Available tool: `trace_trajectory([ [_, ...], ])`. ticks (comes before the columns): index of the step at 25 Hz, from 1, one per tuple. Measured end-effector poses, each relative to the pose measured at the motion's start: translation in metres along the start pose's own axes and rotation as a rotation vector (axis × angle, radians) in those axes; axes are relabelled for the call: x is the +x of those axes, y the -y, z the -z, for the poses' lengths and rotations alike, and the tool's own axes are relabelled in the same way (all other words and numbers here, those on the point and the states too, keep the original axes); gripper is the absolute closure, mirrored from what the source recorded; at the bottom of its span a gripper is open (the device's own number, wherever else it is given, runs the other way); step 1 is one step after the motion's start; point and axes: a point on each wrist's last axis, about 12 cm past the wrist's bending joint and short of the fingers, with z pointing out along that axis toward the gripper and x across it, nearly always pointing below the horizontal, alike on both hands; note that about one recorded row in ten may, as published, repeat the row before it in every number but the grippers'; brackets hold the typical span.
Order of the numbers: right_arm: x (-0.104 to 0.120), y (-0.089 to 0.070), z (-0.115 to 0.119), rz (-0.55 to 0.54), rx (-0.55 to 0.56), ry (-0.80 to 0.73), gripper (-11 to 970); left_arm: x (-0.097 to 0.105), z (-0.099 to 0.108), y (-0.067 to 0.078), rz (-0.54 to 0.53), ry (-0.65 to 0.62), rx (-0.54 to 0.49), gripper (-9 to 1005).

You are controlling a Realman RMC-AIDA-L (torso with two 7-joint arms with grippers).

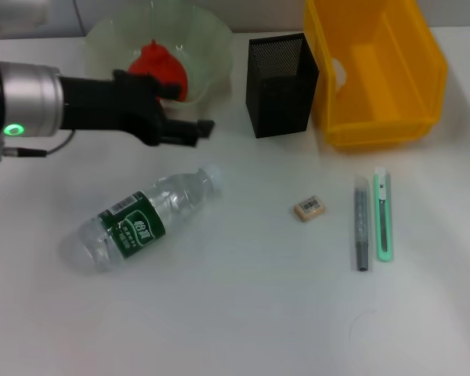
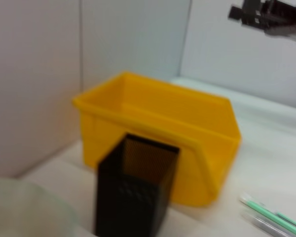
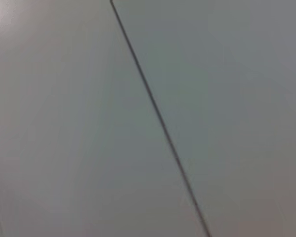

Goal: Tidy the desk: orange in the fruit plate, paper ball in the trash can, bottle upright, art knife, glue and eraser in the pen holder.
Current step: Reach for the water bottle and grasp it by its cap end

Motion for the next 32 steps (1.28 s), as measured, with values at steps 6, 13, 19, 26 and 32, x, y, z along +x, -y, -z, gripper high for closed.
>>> trace_trajectory([
  [6, 0.005, 0.010, 0.013, 0.008, 0.088, 0.027, 201, -0.013, -0.023, 0.011, 0.054, -0.156, 0.076, 167],
  [13, 0.004, 0.014, 0.021, 0.016, 0.118, 0.042, 201, -0.021, -0.058, 0.018, 0.015, -0.365, 0.026, 167],
  [19, 0.007, 0.015, 0.026, 0.024, 0.126, 0.037, 202, -0.016, -0.070, 0.018, 0.006, -0.380, 0.006, 167],
  [26, 0.008, 0.014, 0.029, 0.023, 0.126, 0.039, 202, -0.008, -0.085, 0.022, -0.063, -0.405, -0.030, 166],
  [32, 0.009, 0.015, 0.031, 0.020, 0.130, 0.038, 202, -0.003, -0.089, 0.020, -0.082, -0.404, -0.064, 178],
])
